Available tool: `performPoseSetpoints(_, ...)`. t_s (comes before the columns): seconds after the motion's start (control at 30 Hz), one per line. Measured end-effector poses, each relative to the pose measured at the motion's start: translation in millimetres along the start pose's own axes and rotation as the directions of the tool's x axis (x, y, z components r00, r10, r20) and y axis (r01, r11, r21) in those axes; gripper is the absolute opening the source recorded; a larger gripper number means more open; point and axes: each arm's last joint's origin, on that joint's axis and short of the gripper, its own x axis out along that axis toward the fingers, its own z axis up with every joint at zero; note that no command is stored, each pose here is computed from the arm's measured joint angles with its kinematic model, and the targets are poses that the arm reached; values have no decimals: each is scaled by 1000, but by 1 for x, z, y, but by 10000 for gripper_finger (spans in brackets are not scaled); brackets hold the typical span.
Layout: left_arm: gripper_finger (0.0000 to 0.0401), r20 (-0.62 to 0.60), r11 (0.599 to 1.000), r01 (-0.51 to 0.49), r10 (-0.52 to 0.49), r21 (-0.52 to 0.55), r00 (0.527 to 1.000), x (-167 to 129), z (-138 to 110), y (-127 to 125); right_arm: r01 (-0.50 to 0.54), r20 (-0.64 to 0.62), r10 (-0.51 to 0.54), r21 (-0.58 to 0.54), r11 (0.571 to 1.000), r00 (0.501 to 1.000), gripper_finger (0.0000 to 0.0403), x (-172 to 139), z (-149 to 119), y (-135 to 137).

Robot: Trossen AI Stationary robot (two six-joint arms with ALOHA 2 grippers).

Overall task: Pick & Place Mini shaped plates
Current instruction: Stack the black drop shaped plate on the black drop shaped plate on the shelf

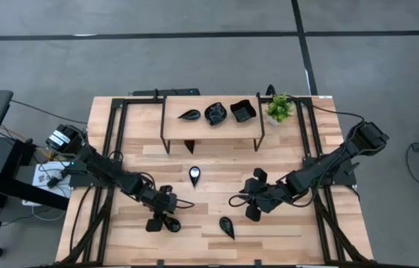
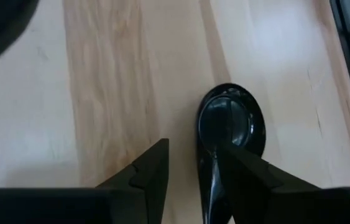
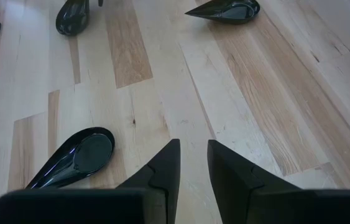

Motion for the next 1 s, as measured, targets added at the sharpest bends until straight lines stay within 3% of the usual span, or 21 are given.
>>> performPoseSetpoints(0.6,133,-8,999,25,-25,27,1000,5,0,2,3,-2,-3,-2,1000,1000,77,0,0,0)
performPoseSetpoints(1.0,74,-7,999,25,-25,47,1000,5,1,4,2,-2,-2,-1,1000,1000,77,0,0,0)
